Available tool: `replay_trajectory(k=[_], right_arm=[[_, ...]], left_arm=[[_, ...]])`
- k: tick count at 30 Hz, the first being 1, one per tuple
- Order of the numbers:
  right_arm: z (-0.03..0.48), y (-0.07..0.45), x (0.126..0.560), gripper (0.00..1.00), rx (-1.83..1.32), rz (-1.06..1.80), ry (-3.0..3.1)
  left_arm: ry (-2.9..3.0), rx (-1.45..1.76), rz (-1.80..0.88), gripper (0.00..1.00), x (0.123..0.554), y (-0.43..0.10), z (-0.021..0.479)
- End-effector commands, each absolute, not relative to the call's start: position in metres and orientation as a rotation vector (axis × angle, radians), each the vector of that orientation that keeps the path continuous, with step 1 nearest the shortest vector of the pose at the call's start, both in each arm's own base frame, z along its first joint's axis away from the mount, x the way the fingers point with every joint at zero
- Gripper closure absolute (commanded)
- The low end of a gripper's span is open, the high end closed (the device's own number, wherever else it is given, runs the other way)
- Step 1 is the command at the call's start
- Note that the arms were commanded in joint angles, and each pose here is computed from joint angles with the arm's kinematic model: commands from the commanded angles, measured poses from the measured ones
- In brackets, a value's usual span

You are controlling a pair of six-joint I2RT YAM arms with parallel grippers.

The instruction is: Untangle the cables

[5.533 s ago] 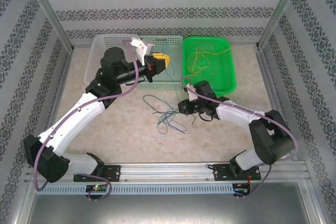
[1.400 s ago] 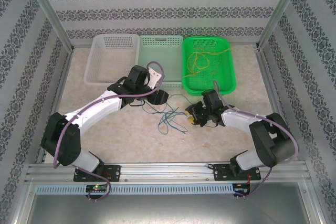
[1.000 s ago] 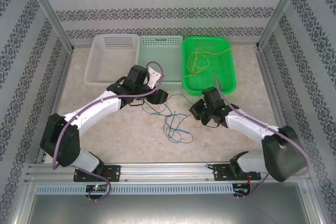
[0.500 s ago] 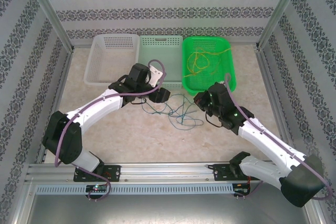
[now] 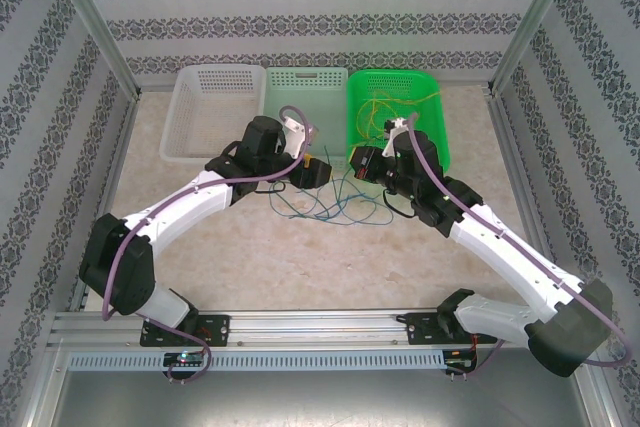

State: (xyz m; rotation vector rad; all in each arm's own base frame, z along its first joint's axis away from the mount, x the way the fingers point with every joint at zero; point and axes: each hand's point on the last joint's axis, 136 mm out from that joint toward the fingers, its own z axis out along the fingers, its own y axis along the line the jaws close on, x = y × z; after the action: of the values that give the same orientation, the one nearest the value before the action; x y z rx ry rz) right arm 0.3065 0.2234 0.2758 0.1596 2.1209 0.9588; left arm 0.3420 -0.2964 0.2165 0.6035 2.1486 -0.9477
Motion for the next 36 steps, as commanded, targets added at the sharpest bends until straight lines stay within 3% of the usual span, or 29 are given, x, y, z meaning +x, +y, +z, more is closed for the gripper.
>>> replay_trajectory(k=[1,12,14,19,25,36], right_arm=[[0.295,0.232,0.301,1.00,0.059,1.000,2.037],[0.307,0.240,0.300,1.00,0.026,1.075,1.949],[0.309,0.241,0.300,1.00,0.027,1.085,1.927],[0.309,0.234,0.295,1.00,0.025,1.078,1.888],[0.289,0.207,0.287,1.00,0.108,0.994,1.868],[0.213,0.151,0.272,1.00,0.432,0.883,1.858]], left_arm=[[2.124,0.554,-1.039,0.31,0.346,-0.310,0.219],[2.093,0.514,-1.149,0.36,0.356,-0.326,0.221],[2.088,0.511,-1.169,0.44,0.357,-0.329,0.223],[2.066,0.415,-1.188,0.79,0.366,-0.324,0.225],[1.976,0.069,-1.316,1.00,0.396,-0.286,0.232],[1.651,-0.346,-1.485,1.00,0.425,-0.227,0.263]])
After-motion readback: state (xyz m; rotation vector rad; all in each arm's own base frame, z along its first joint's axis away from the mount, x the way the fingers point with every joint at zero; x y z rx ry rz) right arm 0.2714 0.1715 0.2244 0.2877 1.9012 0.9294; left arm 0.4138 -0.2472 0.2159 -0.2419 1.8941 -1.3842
